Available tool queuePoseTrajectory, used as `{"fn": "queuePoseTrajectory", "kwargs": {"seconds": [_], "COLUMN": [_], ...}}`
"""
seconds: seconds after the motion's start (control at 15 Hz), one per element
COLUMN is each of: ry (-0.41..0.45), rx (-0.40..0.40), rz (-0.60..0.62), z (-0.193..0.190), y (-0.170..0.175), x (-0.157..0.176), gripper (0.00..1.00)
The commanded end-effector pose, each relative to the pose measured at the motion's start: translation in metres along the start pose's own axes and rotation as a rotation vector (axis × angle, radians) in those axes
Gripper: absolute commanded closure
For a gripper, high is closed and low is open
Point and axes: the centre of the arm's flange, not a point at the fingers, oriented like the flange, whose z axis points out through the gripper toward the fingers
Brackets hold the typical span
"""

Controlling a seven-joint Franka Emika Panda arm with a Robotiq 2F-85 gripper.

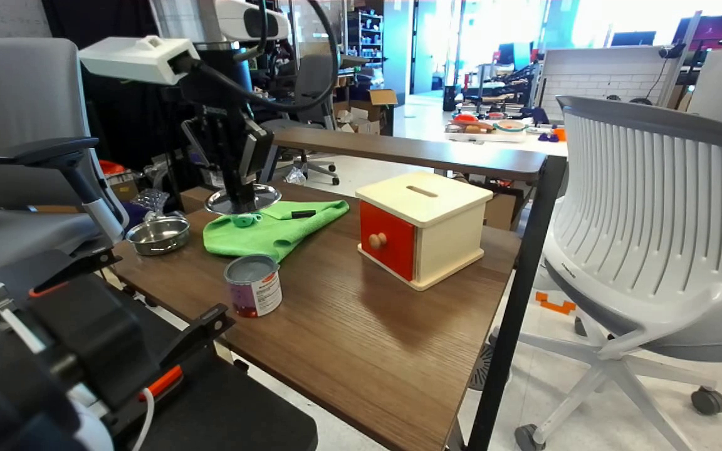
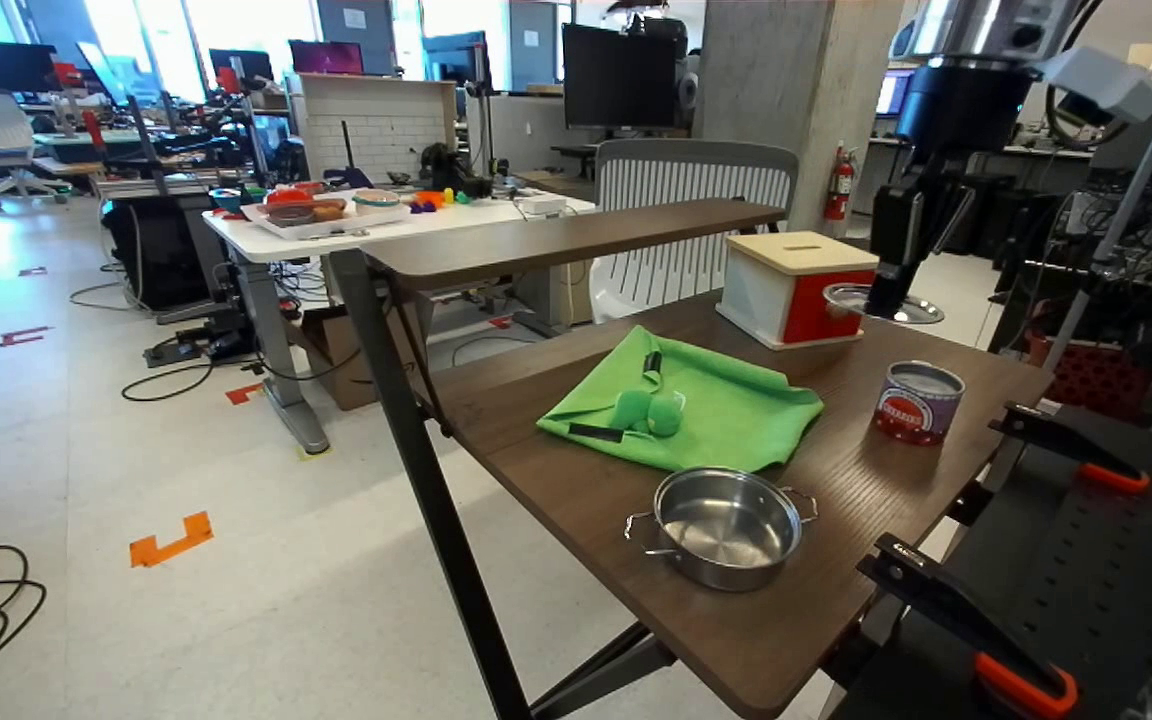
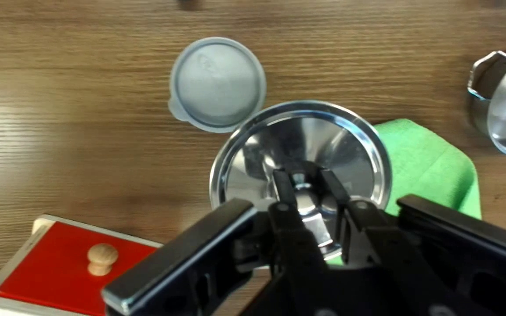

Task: Pick up the lid from the silver pot and put it on the table.

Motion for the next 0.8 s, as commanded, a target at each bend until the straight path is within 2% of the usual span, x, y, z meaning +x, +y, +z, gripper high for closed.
{"fn": "queuePoseTrajectory", "kwargs": {"seconds": [0.0, 0.27, 0.73], "ry": [-0.030, -0.027, -0.059], "rx": [-0.027, -0.089, -0.099], "rz": [-0.019, 0.039, 0.149], "z": [-0.009, -0.003, 0.044], "y": [0.045, 0.094, 0.156], "x": [0.004, -0.002, -0.007], "gripper": [0.95, 0.95, 0.95]}}
